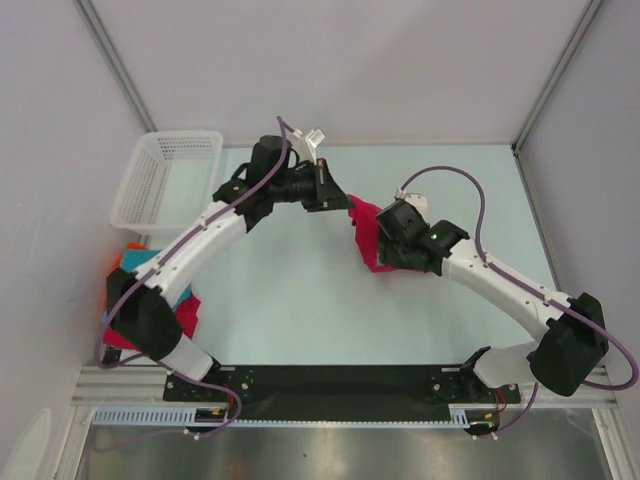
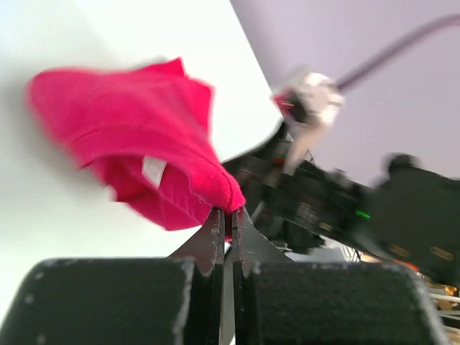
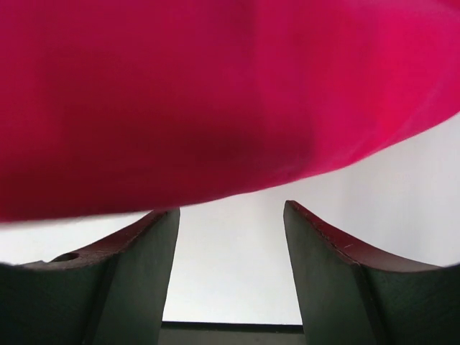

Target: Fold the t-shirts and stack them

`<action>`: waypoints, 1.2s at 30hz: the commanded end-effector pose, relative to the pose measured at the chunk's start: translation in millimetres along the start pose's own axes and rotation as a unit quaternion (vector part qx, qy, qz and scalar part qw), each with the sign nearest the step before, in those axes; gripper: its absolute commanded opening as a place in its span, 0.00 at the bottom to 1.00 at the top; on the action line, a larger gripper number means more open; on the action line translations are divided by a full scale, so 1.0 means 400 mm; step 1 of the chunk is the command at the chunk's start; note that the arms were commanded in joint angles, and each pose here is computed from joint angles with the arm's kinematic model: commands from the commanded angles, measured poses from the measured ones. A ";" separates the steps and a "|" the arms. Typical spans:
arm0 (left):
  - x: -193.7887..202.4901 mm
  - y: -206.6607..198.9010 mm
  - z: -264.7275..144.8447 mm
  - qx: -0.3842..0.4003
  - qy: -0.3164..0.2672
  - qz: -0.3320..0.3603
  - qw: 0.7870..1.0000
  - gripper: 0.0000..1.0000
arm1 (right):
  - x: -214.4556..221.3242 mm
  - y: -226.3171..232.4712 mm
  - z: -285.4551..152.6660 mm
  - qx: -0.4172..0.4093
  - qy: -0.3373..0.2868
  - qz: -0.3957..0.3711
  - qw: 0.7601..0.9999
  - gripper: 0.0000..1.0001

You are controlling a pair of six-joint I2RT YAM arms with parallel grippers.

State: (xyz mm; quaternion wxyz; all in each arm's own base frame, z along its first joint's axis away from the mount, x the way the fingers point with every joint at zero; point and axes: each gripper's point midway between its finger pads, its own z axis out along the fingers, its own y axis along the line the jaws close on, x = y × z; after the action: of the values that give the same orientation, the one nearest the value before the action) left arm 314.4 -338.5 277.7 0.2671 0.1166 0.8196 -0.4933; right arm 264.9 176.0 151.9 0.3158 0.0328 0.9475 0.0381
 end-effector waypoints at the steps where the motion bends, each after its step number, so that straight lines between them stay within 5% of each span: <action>1: -0.011 -0.095 -0.117 0.002 -0.030 0.027 0.999 0.00 | -0.009 0.047 -0.022 -0.032 -0.024 0.018 0.999 0.65; 12: -0.024 -0.156 -0.301 -0.044 -0.101 0.050 0.993 0.00 | 0.028 0.095 -0.011 -0.043 -0.022 0.005 0.999 0.65; 23: -0.112 -0.272 -0.547 -0.067 -0.237 0.062 0.967 0.00 | 0.060 0.072 -0.014 -0.036 -0.019 0.009 0.999 0.65; 36: -0.178 -0.335 -0.547 -0.027 -0.267 0.082 0.960 0.00 | 0.067 0.116 -0.018 -0.057 -0.018 0.006 0.998 0.65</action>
State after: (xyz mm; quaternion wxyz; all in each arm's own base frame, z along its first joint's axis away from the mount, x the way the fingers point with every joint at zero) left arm 234.7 -204.5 472.4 0.4878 0.0349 0.7508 -0.4440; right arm 234.2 214.6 132.2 0.3113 0.0075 0.9476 0.0718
